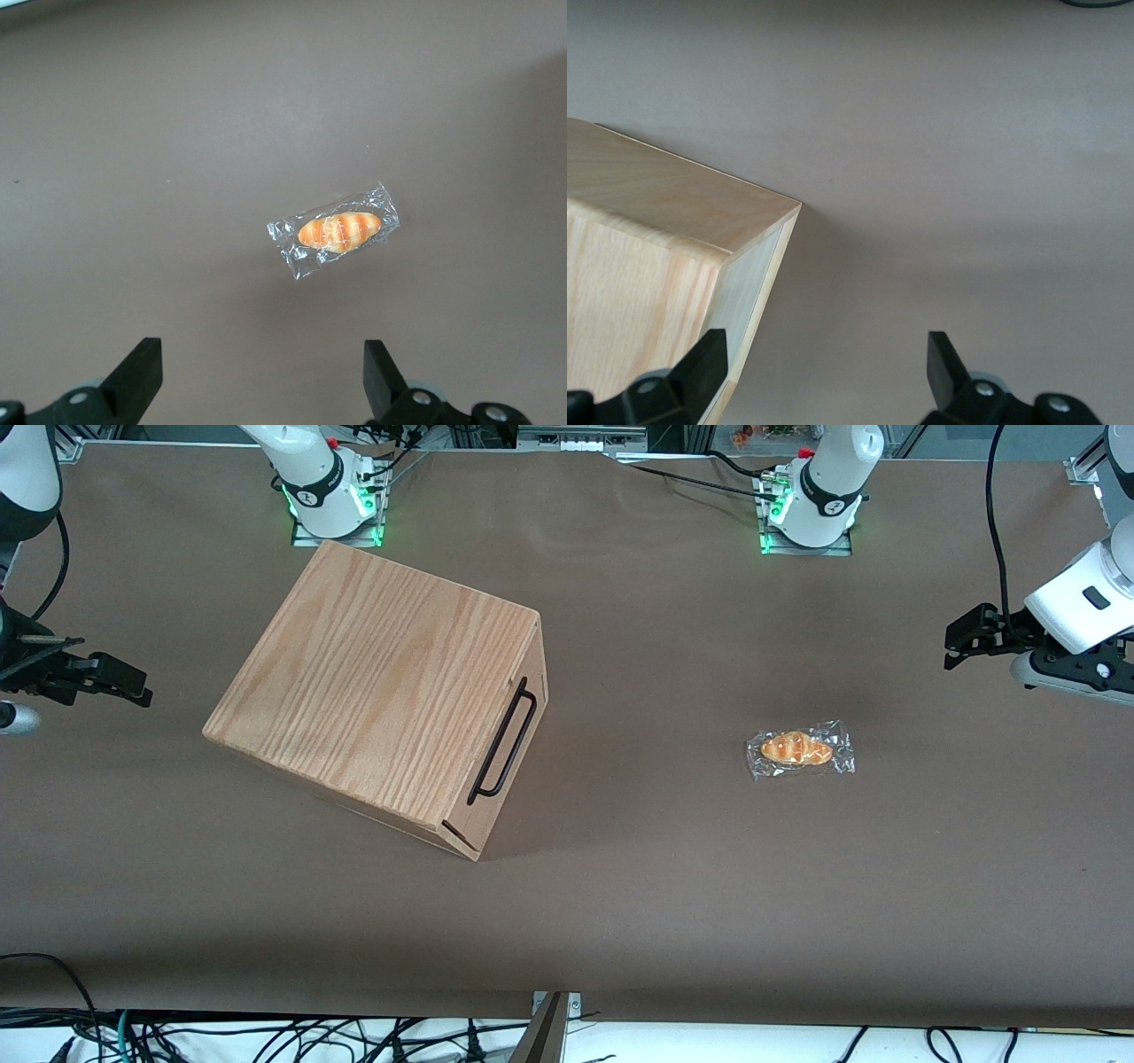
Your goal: Open top drawer with left arm
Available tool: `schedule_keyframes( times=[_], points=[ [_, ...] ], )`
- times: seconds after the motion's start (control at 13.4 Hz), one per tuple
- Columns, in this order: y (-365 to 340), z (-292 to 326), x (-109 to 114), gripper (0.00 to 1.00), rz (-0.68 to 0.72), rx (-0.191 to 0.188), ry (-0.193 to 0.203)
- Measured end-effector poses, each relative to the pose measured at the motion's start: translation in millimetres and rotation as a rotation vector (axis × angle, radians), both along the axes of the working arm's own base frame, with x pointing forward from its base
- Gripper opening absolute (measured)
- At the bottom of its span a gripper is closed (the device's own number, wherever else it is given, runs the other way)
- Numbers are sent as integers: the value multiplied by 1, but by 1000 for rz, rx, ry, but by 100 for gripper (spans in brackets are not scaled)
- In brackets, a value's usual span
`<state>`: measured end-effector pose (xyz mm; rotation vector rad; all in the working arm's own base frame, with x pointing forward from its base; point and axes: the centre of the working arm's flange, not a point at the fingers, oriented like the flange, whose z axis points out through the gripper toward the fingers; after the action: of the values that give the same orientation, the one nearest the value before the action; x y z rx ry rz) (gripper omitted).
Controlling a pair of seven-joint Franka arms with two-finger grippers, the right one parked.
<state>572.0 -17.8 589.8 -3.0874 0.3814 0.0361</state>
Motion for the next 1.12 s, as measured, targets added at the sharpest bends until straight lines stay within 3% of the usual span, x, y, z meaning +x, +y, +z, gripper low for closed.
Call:
schedule_keyframes(
  times=[1.12],
  points=[
    [2,-2,1,100,3,0,6]
  ],
)
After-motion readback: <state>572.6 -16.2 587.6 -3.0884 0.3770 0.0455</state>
